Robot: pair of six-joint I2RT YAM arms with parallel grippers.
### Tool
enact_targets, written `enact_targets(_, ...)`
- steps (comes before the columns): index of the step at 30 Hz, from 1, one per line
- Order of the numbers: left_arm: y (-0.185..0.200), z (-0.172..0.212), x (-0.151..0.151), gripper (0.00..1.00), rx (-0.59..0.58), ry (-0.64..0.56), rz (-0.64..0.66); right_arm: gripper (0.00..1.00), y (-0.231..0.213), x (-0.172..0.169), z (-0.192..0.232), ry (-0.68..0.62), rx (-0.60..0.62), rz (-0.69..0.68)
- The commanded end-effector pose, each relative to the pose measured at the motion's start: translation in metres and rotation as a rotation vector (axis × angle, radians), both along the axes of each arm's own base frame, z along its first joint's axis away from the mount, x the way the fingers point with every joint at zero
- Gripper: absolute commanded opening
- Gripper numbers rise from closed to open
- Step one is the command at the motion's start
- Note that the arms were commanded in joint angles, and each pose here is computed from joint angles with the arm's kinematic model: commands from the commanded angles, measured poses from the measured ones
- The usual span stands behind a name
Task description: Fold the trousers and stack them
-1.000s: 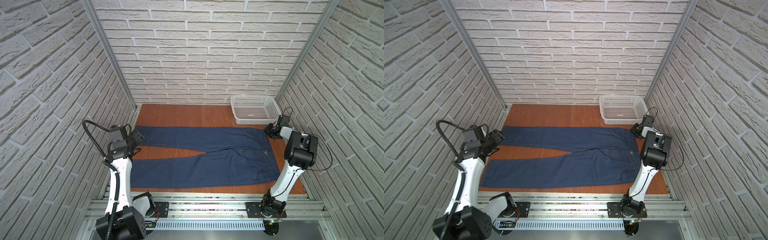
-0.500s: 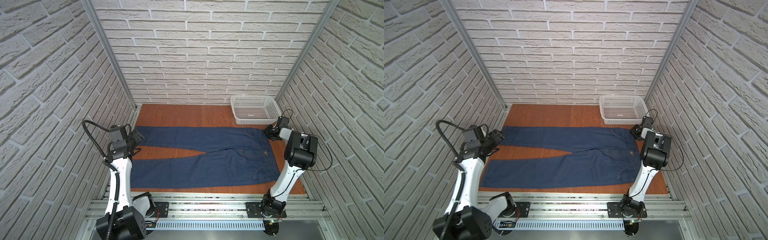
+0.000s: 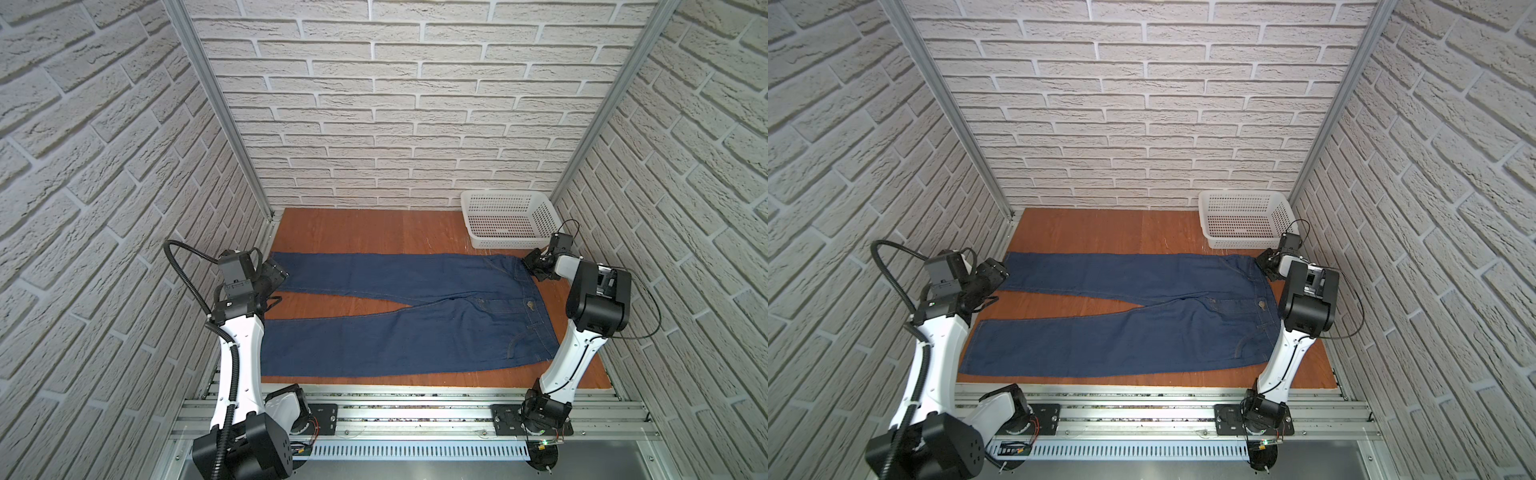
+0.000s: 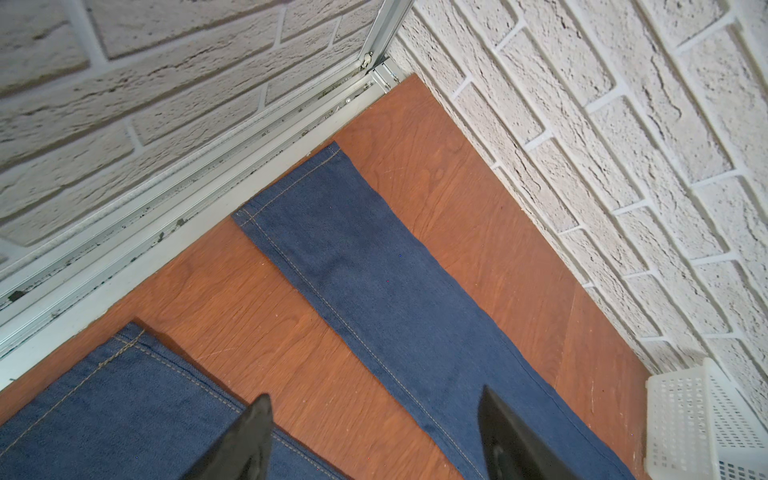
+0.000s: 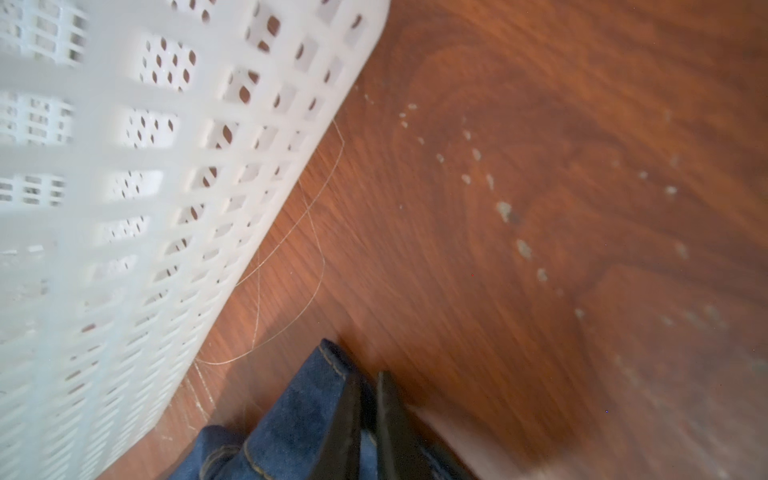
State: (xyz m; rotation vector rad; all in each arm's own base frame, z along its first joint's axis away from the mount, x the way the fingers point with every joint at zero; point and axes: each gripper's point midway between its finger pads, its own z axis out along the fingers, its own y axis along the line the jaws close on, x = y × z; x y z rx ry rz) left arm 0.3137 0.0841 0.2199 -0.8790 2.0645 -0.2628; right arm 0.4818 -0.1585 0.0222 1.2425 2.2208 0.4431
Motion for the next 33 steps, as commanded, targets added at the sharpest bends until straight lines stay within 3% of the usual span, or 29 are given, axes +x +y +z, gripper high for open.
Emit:
enact_targets(1,0.007,0.018,0.004,0.77,0.04,-0.047,0.01,0.06,0.012,-0.008,-0.003,0.016,0.029,0.023)
enact_targets(7,0.008,0.018,0.003,0.77,0.041,-0.044,0.014,0.06,0.01,-0.015,0.04,-0.014,-0.043,0.051)
enact_targets(19,0.008,0.023,-0.001,0.78,0.051,-0.047,0.016,0.05,0.006,-0.069,0.06,0.133,-0.154,0.039)
enact_targets(21,0.008,0.023,0.0,0.78,0.05,-0.047,0.016,0.08,0.005,-0.068,0.061,0.13,-0.161,0.041)
enact_targets(24,0.007,0.023,0.0,0.78,0.048,-0.048,0.014,0.26,0.007,-0.053,0.06,0.117,-0.145,0.081)
enact_targets(26,0.007,0.023,-0.001,0.78,0.047,-0.046,0.015,0.32,0.008,-0.043,0.053,0.128,-0.13,0.103)
enact_targets(33,0.008,0.029,-0.004,0.78,0.054,-0.052,0.021,0.27,0.021,-0.028,0.019,0.231,-0.079,0.141)
